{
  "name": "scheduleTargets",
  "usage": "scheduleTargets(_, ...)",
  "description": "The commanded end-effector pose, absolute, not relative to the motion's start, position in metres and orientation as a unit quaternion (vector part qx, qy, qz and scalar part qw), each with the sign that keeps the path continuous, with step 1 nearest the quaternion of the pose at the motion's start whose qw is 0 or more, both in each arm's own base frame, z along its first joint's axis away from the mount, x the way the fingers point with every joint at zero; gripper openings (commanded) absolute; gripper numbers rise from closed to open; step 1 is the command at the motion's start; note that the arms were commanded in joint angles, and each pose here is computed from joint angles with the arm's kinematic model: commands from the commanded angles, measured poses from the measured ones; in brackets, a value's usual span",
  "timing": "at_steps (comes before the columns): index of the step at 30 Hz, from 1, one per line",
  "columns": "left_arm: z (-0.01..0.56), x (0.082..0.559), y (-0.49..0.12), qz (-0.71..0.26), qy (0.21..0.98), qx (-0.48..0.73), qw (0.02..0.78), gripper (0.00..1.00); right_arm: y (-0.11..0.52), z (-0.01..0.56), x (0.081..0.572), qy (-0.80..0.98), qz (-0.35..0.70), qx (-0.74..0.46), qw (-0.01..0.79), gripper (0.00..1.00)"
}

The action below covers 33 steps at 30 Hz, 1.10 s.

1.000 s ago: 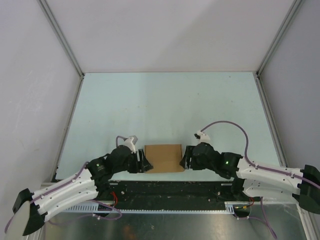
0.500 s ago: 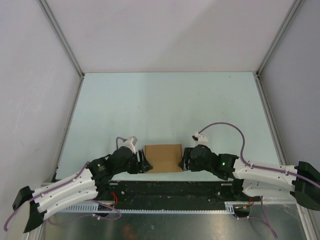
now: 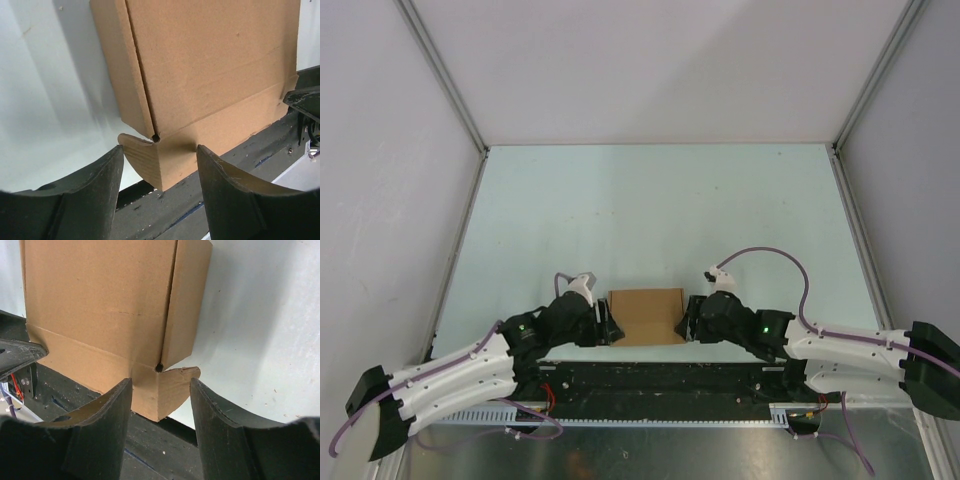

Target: Fold the paper box

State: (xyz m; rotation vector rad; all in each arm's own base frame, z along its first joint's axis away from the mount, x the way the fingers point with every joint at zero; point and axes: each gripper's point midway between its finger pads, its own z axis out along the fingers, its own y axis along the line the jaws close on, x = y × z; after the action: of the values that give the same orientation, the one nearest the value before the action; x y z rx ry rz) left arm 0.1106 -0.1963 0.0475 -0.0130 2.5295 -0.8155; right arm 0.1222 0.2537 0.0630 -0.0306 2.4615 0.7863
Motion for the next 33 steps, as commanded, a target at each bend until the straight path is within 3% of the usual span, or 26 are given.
scheduleTargets(1,0.071,0.121,-0.206,-0.314,0.911,0.001,0.269,0.64,0.260,0.066,0.125,0.909,0.306,-0.003,0.283,0.54)
scheduleTargets(19,0.077,0.124,-0.214,-0.318,0.910,0.005,0.267,0.61,0.268,0.068,0.124,0.906,0.321,-0.003,0.275,0.45)
scheduleTargets(33,0.079,0.124,-0.221,-0.333,0.904,0.006,0.267,0.49,0.270,0.072,0.124,0.903,0.329,0.001,0.275,0.39)
